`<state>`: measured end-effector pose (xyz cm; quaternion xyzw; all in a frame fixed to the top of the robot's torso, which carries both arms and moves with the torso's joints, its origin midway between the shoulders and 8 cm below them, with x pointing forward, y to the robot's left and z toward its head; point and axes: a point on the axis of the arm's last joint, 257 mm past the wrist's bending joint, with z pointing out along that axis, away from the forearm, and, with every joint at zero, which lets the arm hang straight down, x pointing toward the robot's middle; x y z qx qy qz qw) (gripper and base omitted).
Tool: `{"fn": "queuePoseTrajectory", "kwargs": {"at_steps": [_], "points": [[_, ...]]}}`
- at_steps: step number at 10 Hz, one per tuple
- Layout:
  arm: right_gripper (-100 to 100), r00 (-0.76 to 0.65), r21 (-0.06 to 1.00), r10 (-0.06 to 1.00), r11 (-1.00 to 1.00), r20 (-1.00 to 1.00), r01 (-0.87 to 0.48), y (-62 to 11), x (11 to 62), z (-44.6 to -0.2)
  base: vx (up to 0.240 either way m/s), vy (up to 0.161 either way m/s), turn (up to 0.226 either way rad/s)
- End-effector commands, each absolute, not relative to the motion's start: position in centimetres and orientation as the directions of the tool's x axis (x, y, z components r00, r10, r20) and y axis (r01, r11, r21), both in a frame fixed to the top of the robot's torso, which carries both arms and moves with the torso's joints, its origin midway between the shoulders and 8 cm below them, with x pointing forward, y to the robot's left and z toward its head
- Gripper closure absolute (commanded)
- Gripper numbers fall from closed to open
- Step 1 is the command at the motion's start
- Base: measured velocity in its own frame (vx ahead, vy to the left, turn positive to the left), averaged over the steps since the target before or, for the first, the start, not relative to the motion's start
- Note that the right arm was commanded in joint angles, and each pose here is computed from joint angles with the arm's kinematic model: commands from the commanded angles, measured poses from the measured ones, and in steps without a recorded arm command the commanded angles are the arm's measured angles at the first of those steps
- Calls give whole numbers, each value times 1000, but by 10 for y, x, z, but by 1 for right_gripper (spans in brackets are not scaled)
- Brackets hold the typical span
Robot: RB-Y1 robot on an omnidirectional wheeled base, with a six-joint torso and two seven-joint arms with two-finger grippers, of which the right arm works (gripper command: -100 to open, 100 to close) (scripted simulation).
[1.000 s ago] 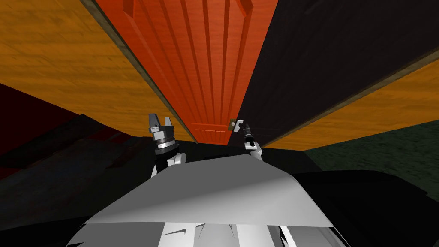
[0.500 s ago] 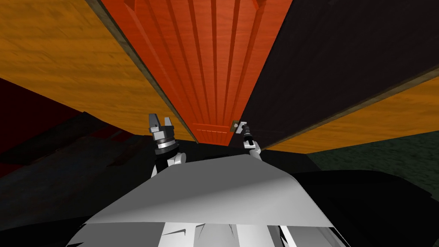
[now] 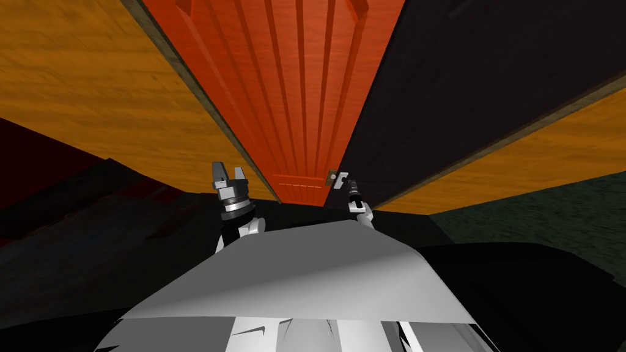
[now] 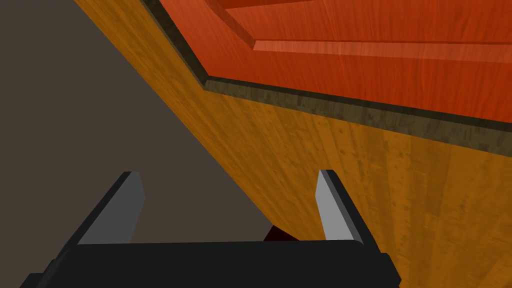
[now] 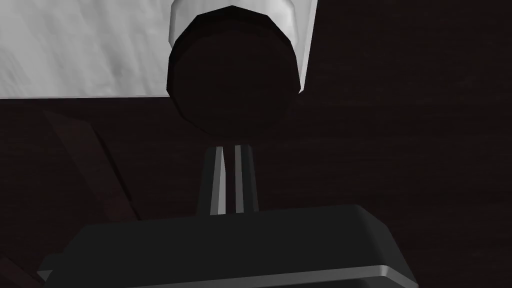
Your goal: Pull the door open
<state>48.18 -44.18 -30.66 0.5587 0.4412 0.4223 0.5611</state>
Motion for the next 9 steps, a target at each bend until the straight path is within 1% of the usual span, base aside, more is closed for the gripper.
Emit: {"fn": "queuePoseTrajectory", "kwargs": {"at_steps": [1, 2, 5, 7, 8, 9], "points": [[100, 274, 999, 961, 22, -32, 42, -456, 470, -312, -187, -67, -70], [-100, 261, 999, 965, 18, -26, 32, -448, 476, -311, -203, -17, -13], [-100, 229, 1000, 973, 9, -13, 17, -431, 483, -304, -212, 58, 57], [-100, 199, 1000, 980, 1, -2, 3, -415, 491, -297, -198, 102, 99], [-100, 210, 1000, 978, 4, -6, 9, -422, 489, -300, -79, 47, 19], [-100, 246, 999, 969, 13, -21, 34, -445, 476, -309, -36, -41, -178]]}}
